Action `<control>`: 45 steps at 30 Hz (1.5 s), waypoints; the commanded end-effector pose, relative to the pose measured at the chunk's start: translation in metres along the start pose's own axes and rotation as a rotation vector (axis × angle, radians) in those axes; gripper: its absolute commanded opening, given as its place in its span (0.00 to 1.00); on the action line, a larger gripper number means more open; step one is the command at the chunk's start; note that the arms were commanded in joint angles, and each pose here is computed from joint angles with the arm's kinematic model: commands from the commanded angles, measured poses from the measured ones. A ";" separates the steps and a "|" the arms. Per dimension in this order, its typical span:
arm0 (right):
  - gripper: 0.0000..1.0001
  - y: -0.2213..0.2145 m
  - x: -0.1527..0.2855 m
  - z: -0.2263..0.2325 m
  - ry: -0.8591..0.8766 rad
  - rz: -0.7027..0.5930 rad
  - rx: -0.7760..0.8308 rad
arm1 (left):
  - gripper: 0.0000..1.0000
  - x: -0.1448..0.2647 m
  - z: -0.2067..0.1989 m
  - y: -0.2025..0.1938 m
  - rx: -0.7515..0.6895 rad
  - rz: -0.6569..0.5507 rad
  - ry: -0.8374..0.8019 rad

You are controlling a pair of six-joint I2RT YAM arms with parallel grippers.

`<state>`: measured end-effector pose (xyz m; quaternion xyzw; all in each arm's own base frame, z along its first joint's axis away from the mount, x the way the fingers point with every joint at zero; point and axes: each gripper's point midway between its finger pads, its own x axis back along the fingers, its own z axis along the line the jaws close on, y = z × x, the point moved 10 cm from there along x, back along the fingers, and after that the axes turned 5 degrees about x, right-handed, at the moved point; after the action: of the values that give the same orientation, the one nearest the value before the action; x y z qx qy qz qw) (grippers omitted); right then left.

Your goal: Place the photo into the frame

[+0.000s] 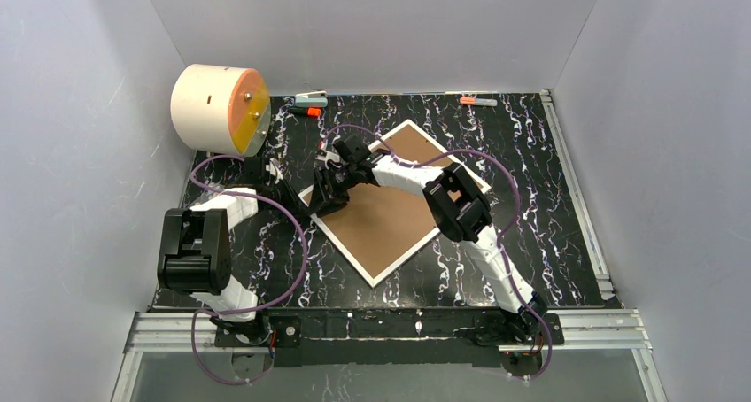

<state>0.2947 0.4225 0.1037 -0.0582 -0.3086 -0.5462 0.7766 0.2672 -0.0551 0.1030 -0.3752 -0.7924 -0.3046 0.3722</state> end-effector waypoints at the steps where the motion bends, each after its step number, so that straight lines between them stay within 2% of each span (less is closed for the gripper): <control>1: 0.57 -0.031 0.011 -0.133 -0.512 0.003 -0.216 | 0.14 -0.012 0.042 -0.021 0.014 0.063 0.274; 9: 0.54 -0.027 0.017 -0.130 -0.526 -0.015 -0.199 | 0.14 -0.012 0.040 -0.018 0.014 0.061 0.262; 13: 0.50 -0.014 0.035 -0.097 -0.455 -0.077 -0.102 | 0.15 -0.011 0.034 -0.016 0.010 0.060 0.215; 18: 0.43 -0.018 0.080 -0.030 -0.287 -0.165 0.057 | 0.38 -0.005 0.013 -0.010 -0.030 0.074 0.025; 22: 0.36 -0.051 0.088 -0.010 -0.151 -0.091 0.140 | 0.56 0.003 -0.002 -0.009 -0.077 0.098 -0.133; 26: 0.21 -0.081 0.075 -0.007 -0.071 0.022 0.155 | 0.63 0.008 -0.006 -0.016 -0.094 0.116 -0.208; 29: 0.14 -0.095 0.063 0.003 -0.006 0.072 0.198 | 0.62 0.006 0.000 -0.024 -0.075 0.126 -0.182; 34: 0.07 -0.104 0.046 0.015 0.061 0.122 0.249 | 0.50 0.000 0.012 -0.036 -0.025 0.156 -0.103; 38: 0.07 -0.104 0.042 0.014 0.067 0.122 0.252 | 0.41 -0.003 0.023 -0.042 0.005 0.170 -0.011; 45: 0.10 -0.102 0.039 0.013 0.051 0.115 0.243 | 0.33 -0.007 0.033 -0.046 0.022 0.174 0.073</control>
<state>0.2011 0.3476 0.1049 0.0034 -0.3496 -0.4559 0.8185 0.2503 -0.0618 0.0970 -0.4282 -0.7940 -0.2795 0.3287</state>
